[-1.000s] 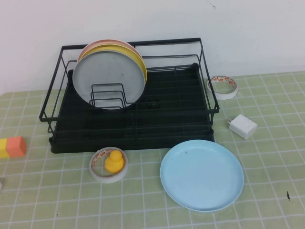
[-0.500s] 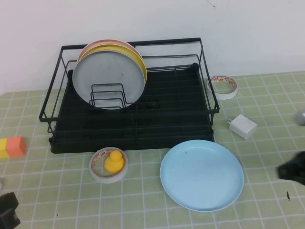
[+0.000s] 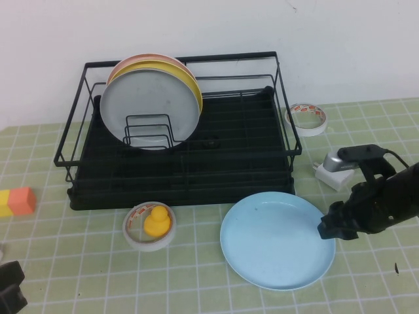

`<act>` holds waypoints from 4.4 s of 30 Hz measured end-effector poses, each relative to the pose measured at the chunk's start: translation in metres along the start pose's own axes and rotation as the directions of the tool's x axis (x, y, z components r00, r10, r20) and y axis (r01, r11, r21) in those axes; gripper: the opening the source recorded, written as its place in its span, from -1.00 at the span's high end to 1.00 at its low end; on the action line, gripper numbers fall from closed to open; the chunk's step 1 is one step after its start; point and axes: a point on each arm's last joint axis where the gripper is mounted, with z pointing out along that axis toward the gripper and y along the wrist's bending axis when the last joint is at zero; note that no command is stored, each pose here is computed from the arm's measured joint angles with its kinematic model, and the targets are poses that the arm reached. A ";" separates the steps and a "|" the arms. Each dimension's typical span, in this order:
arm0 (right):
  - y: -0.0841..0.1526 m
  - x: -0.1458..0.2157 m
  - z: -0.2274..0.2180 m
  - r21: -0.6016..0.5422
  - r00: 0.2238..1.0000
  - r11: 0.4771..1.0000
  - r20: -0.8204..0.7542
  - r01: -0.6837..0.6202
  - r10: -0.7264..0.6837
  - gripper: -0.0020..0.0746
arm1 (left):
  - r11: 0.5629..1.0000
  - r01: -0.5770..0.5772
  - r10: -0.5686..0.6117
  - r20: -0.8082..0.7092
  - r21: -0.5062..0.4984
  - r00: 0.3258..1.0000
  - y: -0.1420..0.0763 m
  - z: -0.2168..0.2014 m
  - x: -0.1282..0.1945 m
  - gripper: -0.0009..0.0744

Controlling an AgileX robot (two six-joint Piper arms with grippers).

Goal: Place plate on rack
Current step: Pick up the plate from the table, then hand over the plate, then place the plate on the rack

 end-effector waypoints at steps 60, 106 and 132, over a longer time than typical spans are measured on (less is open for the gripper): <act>0.188 -0.017 -0.121 -0.310 0.767 0.747 0.506 0.588 -0.394 0.91 | 0.885 0.157 -0.081 -0.186 0.439 0.979 -0.039 0.021 0.007 0.10; 0.128 0.062 -0.247 0.258 0.558 0.515 -0.136 0.818 -0.818 0.94 | 0.359 -0.928 0.865 0.410 -0.101 0.290 -0.078 0.096 -0.153 0.65; 0.093 0.147 -0.267 0.466 0.750 0.647 -0.058 0.604 -0.659 0.95 | 0.014 -0.998 0.978 0.209 -0.054 0.002 -0.050 0.257 -0.157 0.65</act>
